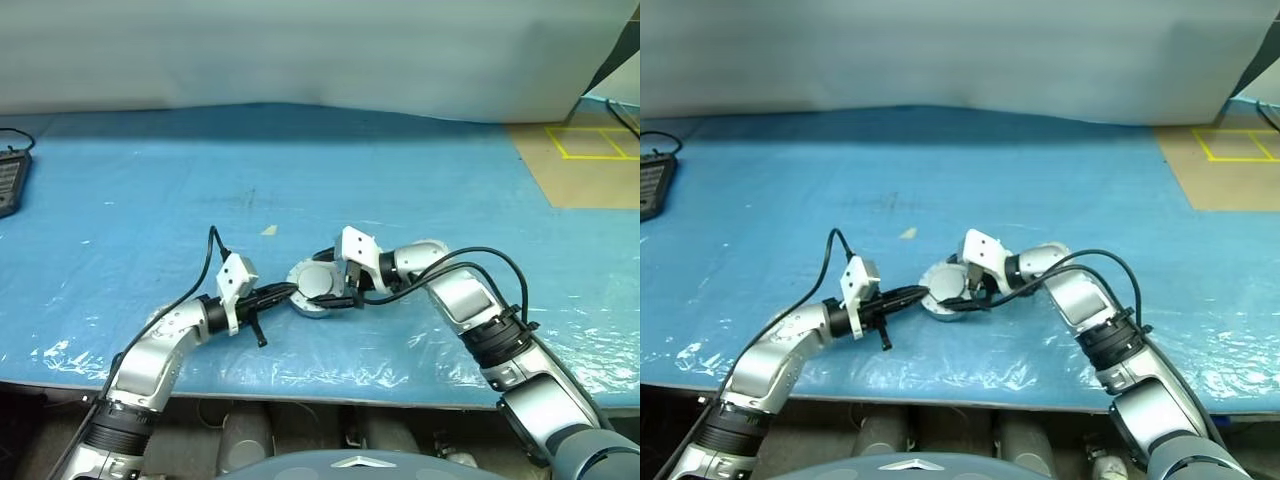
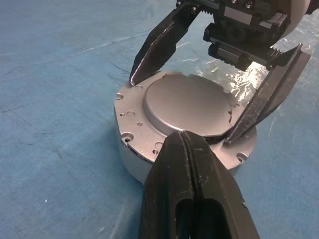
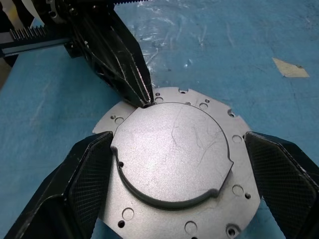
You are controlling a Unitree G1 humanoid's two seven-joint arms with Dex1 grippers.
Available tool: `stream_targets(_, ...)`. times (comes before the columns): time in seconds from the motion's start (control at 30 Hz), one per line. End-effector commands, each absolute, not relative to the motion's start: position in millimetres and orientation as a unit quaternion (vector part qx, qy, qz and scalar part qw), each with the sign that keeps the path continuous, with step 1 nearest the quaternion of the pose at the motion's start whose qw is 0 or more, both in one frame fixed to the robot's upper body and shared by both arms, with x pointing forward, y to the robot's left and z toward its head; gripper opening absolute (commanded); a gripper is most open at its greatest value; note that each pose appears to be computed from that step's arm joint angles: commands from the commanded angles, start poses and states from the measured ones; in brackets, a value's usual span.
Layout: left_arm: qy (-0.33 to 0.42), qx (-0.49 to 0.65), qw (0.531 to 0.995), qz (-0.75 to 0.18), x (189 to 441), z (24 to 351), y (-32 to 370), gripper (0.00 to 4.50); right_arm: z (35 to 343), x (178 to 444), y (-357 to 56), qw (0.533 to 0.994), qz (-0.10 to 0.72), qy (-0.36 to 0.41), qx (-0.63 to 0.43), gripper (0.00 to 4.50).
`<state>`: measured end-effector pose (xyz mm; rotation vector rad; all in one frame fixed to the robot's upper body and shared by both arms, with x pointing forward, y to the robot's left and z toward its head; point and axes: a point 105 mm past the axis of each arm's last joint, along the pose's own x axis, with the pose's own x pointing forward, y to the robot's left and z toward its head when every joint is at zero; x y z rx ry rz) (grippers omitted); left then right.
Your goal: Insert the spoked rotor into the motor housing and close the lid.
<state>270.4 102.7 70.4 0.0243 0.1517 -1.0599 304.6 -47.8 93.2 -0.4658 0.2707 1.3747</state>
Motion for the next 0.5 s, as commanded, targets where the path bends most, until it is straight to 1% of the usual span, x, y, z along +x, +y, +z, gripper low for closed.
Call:
stream_targets(0.03, 0.077, 0.012, 0.858, -0.508, 268, 71, 101, 0.0, 121, 305, -48, 0.751, 0.626, 0.082, -0.194, 4.45)
stream_targets(0.23, 0.082, 0.014, 0.859, -0.505, 269, 66, 106, 0.0, 144, 302, -48, 0.758, 0.631, 0.061, -0.149, 4.45)
stream_targets(0.33, 0.083, 0.014, 0.86, -0.503, 269, 65, 107, 0.0, 149, 304, -51, 0.767, 0.626, 0.064, -0.126, 4.45)
stream_targets(0.43, 0.084, 0.015, 0.861, -0.502, 269, 64, 108, 0.0, 144, 316, -62, 0.793, 0.595, 0.095, -0.093, 4.45)
stream_targets(0.5, 0.084, 0.015, 0.861, -0.502, 268, 63, 108, 0.0, 135, 319, -70, 0.803, 0.581, 0.131, -0.038, 4.45)
